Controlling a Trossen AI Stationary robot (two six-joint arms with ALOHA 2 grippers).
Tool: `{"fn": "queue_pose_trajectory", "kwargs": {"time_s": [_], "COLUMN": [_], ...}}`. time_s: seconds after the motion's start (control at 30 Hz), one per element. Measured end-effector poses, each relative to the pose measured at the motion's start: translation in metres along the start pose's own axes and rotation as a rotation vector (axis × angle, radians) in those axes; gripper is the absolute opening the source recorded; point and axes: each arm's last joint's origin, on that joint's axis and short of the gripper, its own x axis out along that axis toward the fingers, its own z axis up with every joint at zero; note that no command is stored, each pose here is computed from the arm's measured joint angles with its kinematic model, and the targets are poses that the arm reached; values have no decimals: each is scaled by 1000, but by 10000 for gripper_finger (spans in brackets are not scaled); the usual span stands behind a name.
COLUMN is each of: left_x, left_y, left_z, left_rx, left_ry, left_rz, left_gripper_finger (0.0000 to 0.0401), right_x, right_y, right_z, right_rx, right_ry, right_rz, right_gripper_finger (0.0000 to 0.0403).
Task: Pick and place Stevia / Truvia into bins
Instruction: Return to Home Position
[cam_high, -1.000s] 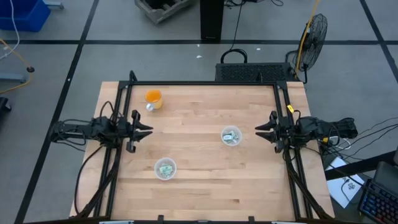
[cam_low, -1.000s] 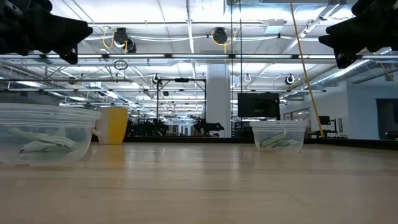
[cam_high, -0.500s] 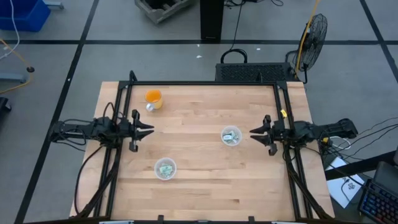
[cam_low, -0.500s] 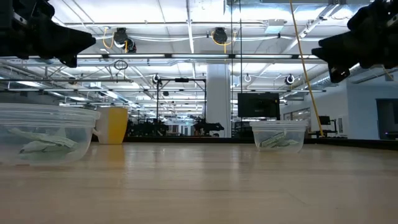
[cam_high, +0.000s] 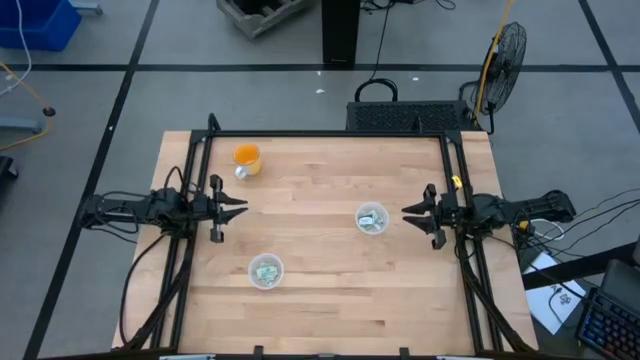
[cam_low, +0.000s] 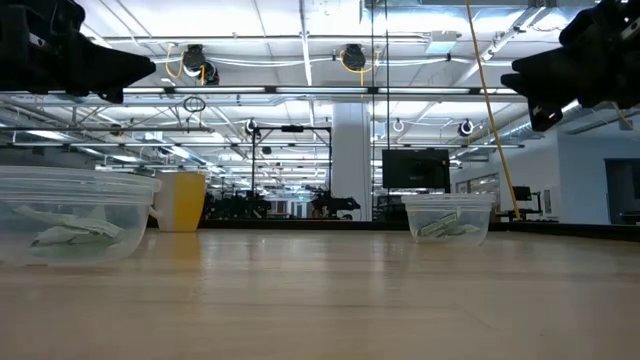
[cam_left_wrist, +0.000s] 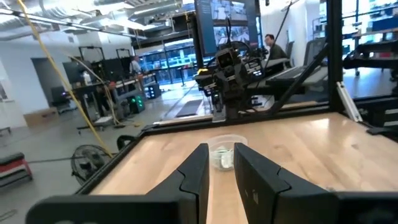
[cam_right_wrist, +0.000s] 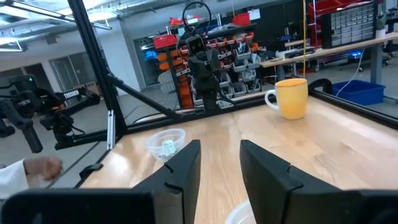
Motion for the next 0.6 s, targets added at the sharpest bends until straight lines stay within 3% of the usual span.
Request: {"fn": "queue_pose_trajectory", "kwargs": {"time_s": [0.27, 0.6], "left_x": [0, 0], "left_y": [0, 0], "left_z": [0, 0], "left_rx": [-112, -142], "left_ry": [0, 0], "left_rz": [5, 6], "left_gripper_finger": [81, 81], "right_x": [0, 0], "right_y": [0, 0], "right_z": [0, 0], "right_rx": [1, 1], "right_ry": [-5, -5], "right_rz": [1, 1], "right_gripper_finger": [105, 105]}}
